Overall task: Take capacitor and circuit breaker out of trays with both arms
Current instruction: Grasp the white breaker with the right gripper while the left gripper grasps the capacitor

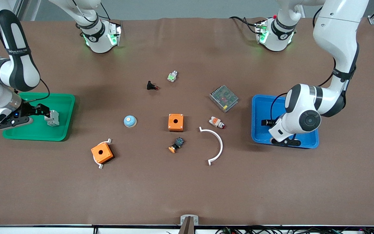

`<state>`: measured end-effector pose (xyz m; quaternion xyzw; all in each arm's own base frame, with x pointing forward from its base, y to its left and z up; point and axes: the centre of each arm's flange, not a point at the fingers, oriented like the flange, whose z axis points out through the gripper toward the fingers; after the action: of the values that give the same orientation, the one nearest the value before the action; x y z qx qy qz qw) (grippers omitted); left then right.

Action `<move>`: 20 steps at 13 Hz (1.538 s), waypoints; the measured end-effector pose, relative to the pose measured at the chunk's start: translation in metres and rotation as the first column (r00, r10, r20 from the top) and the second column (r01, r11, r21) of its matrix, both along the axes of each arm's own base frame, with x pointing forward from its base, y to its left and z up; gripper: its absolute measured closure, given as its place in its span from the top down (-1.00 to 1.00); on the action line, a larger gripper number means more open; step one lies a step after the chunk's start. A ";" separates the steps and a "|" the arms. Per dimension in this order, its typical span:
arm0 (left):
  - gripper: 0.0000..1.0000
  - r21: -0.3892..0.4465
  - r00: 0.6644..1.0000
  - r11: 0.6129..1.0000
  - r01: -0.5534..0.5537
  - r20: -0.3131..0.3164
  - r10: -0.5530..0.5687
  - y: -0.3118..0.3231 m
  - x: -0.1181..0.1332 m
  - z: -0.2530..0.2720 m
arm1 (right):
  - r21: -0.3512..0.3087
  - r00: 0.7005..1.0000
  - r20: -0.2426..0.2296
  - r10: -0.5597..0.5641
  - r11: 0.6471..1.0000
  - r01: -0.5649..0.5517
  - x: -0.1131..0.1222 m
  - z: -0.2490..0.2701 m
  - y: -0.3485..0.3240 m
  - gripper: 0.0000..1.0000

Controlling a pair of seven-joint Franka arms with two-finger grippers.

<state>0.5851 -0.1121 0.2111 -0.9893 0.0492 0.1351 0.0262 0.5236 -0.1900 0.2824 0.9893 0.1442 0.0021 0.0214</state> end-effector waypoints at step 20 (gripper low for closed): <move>-0.31 -0.004 0.982 0.993 -0.122 0.142 0.121 -0.052 0.042 0.072 | 0.012 0.994 -0.037 0.103 0.995 -0.103 -0.016 -0.078 0.009 -0.21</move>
<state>0.6272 -0.1642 0.2836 -0.9975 -0.0135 0.0659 0.0238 0.5073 -0.1805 0.2040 0.9805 0.1954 -0.0149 0.0137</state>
